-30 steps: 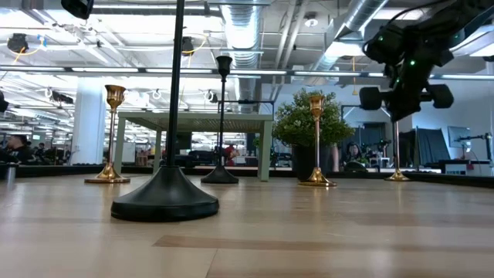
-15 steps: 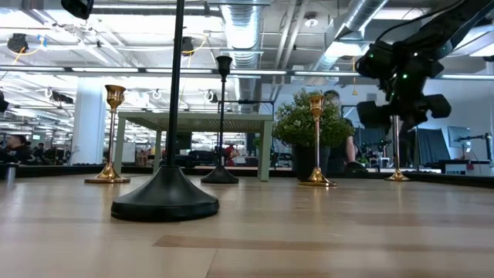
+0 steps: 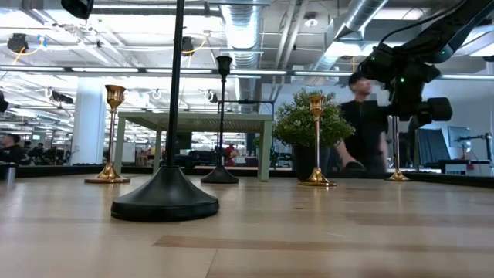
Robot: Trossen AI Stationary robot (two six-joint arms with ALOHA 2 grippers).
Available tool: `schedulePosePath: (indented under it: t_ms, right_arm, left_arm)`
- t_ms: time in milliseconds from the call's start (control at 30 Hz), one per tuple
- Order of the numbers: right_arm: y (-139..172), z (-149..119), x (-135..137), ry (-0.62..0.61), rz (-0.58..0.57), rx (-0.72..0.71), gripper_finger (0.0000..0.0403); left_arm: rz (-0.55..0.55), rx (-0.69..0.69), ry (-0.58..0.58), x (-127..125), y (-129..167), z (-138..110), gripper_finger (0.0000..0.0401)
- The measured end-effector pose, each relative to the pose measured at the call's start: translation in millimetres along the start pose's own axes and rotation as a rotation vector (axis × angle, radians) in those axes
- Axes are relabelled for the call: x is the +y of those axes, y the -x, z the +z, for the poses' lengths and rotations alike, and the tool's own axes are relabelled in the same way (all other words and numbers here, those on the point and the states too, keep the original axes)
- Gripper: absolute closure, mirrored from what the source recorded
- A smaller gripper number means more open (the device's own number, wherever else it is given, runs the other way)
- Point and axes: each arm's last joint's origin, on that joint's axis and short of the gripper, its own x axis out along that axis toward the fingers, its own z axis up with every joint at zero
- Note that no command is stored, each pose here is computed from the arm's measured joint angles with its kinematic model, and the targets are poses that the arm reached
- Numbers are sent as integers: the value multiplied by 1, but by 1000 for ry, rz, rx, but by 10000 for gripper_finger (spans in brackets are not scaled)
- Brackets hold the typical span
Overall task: Pick & Place candle stick holders
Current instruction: Put the gold candle holder on the shelf aligned with the black candle holder
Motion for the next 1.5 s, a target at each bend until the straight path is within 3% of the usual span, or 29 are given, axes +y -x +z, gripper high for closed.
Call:
schedulePosePath:
  t_ms: [433,667,1033,1300,1500]
  right_arm:
    - [4,0,6,-50,61,0,209]
    - [3,2,5,-53,36,-22,215]
    - [26,-6,25,49,291,28,221]
    - [37,35,27,9,281,-18,231]
    - [29,53,23,-9,227,71,213]
  left_arm:
    - [-1,0,0,0,0,0,391]
    - [-2,12,4,0,0,-1,391]
    - [-5,33,10,0,0,-3,391]
    - [-5,42,13,-1,0,-4,391]
    - [-5,43,13,-1,0,-4,391]
